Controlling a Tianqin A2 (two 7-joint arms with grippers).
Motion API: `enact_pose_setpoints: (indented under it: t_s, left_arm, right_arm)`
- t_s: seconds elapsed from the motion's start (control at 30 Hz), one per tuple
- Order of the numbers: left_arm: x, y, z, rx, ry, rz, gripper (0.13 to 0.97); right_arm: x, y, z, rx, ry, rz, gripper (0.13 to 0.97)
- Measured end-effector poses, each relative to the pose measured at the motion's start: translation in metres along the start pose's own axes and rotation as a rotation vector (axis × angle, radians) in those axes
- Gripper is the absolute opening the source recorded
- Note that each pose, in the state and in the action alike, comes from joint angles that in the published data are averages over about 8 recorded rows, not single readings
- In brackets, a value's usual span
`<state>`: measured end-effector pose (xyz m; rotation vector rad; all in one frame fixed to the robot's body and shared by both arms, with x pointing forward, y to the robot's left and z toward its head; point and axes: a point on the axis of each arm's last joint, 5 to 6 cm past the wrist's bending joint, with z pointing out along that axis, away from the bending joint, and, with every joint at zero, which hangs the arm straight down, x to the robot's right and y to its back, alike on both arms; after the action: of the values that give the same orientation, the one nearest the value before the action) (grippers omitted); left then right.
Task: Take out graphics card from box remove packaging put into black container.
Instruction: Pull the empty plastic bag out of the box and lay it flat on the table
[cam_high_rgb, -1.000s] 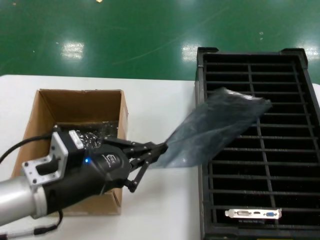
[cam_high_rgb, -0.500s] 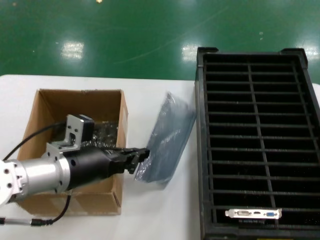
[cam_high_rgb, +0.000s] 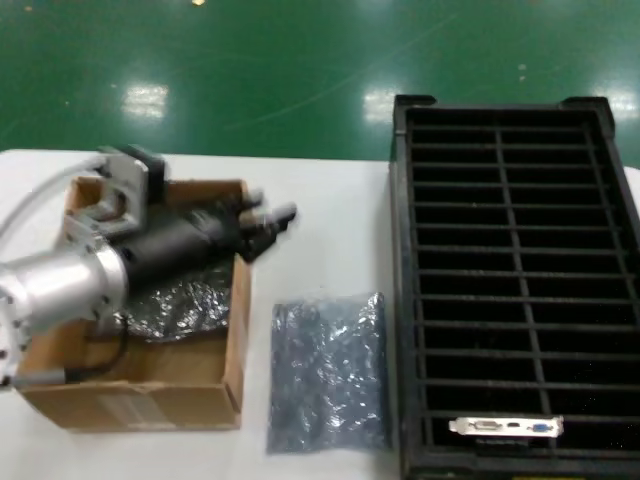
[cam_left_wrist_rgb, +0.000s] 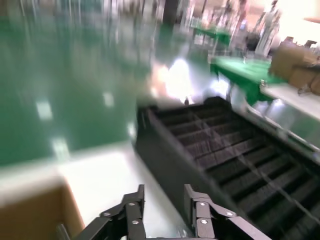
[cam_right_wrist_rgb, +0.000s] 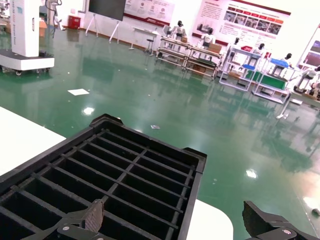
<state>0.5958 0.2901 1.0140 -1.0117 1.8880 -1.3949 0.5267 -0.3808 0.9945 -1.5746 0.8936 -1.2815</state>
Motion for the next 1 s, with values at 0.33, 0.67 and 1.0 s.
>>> enact_pose_setpoints:
  t_s: [0.33,0.67,1.0]
  left_arm:
    - [0.0017,-0.0167,-0.078,0.297,-0.258,0.535,0.412]
    - [0.0045,-0.0046,-0.081,0.327,-0.299,0.582,0.643]
    - [0.0075,0.0154,-0.069,0.351,-0.305,0.509,0.83]
  right_arm:
    - [0.0,0.0,0.0,0.001,0.0,0.0,0.966]
    - [-0.01,0.007,0.003,0.026,-0.008,0.015,0.966]
    - [-0.027,0.02,0.007,0.067,-0.01,0.044,0.966]
